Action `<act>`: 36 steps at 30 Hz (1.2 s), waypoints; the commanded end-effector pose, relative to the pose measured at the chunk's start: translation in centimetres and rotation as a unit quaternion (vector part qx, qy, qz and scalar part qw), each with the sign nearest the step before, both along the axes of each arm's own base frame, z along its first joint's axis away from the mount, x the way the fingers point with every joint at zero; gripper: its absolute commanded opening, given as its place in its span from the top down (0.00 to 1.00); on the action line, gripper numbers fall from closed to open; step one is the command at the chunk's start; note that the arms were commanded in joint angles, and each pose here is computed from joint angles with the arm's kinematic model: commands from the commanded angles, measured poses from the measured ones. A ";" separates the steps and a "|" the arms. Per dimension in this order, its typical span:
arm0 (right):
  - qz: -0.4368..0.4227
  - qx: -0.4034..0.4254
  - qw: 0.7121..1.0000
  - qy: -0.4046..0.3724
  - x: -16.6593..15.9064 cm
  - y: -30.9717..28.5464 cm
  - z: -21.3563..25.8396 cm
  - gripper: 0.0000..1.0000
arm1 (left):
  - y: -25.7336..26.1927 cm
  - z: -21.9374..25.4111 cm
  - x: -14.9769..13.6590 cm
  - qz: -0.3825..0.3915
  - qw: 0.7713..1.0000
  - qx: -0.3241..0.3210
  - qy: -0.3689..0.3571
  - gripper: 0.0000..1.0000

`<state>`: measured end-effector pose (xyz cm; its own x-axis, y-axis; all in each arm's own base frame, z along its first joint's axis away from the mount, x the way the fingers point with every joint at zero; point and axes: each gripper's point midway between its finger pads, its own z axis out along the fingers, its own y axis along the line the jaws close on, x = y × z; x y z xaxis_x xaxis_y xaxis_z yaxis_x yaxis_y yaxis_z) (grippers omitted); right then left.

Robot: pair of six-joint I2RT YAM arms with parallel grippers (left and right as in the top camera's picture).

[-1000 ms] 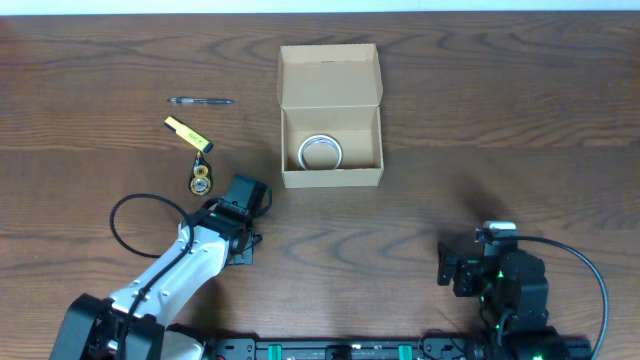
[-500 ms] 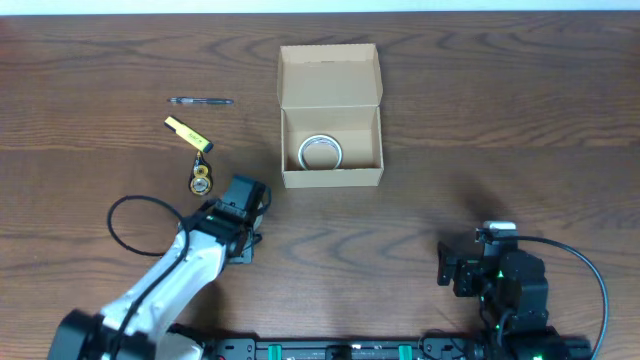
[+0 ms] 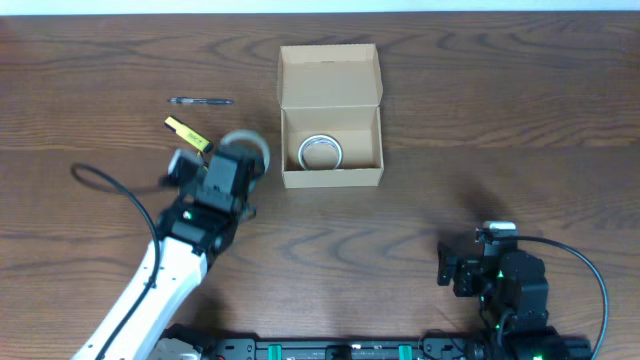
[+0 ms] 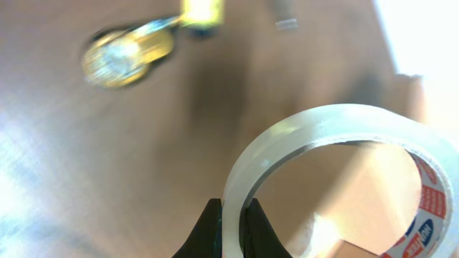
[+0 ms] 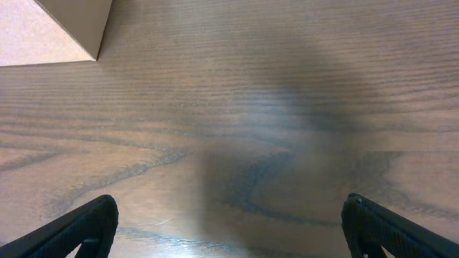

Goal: Pack container
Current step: 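Carry the clear tape into the box and lower it beside masking tape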

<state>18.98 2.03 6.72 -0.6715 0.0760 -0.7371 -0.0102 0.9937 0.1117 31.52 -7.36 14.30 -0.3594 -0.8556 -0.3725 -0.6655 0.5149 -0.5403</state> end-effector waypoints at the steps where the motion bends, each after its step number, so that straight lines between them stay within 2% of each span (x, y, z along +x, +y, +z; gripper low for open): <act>1: -0.010 0.002 1.000 -0.003 0.1 -0.3 0.1 0.01 | -0.4 3.4 2.5 -0.086 0.992 0.089 -0.021 0.94; 6: -0.010 0.002 1.000 -0.003 0.1 -0.3 0.1 0.01 | -2.9 6.5 6.1 -0.165 0.978 0.121 -0.026 0.94; 10: -0.010 0.002 1.000 -0.003 0.1 -0.3 0.1 0.01 | -5.5 7.5 8.7 -0.226 0.966 0.122 -0.017 0.94; 18: -0.010 0.002 1.000 -0.003 0.1 -0.3 0.1 0.01 | -9.7 5.2 11.7 -0.289 0.953 0.092 0.026 0.94; 26: -0.010 0.002 1.000 -0.003 0.1 -0.3 0.1 0.01 | -13.9 1.8 11.6 -0.341 0.937 0.051 0.061 0.94; 36: -0.010 0.002 1.000 -0.003 0.1 -0.3 0.1 0.01 | -15.3 -0.7 9.7 -0.352 0.928 0.050 0.110 0.94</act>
<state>18.98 2.03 6.74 -0.6710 0.0761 -0.7376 -0.0102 0.9937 0.1118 40.99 -22.36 14.14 -0.8885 -0.3419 -0.3059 -0.2222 0.9041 -0.3650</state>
